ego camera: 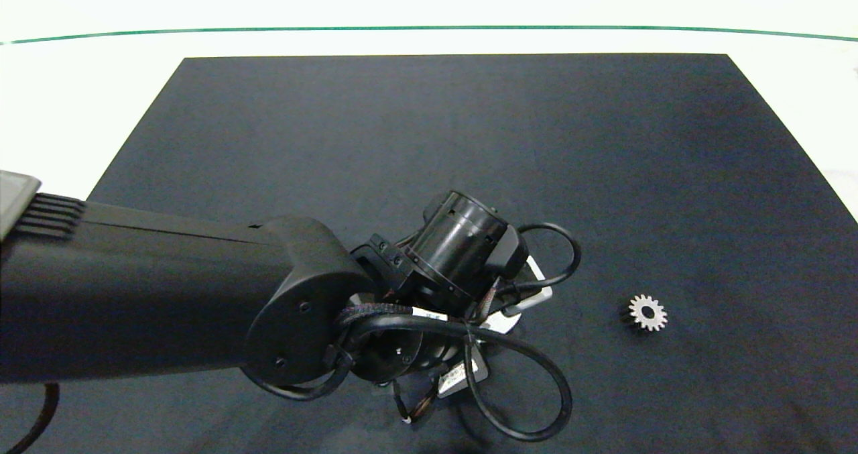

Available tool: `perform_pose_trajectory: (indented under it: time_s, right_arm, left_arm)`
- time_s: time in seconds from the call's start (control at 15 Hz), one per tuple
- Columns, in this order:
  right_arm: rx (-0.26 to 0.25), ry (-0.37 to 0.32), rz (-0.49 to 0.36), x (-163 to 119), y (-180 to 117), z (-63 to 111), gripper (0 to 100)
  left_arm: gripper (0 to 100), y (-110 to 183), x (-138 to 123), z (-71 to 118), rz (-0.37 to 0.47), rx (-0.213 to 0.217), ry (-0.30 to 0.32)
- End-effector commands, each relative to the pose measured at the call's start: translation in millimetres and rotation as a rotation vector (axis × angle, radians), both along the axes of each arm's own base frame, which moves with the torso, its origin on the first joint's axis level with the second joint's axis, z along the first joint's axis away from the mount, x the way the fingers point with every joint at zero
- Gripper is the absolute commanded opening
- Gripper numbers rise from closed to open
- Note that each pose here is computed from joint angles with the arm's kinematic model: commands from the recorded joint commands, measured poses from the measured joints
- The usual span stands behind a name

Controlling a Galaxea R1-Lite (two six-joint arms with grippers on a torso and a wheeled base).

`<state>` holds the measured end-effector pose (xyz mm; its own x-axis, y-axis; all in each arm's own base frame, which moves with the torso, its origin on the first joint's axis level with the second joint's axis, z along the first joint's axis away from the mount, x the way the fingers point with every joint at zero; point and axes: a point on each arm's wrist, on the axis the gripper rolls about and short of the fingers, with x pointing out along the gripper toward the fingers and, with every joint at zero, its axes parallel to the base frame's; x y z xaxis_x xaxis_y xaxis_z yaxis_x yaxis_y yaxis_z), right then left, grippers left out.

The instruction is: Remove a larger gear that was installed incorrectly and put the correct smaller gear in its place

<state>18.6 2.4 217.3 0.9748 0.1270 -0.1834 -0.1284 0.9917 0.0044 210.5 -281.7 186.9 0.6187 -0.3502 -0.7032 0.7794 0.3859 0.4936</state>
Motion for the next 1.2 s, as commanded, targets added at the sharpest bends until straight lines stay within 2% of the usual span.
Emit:
perform_pose_trajectory:
  time_s: [0.07,1.2]
  right_arm:
    - [0.000,0.003,0.001,0.2,0.0,-0.2,100]
    - [0.000,0.003,0.001,-0.8,-0.1,-1.8,100]
  left_arm:
    - [100,0.0,0.1,0.6,0.001,0.000,-0.003]
    - [100,-13.2,-0.7,-2.2,-0.018,-0.005,-0.001]
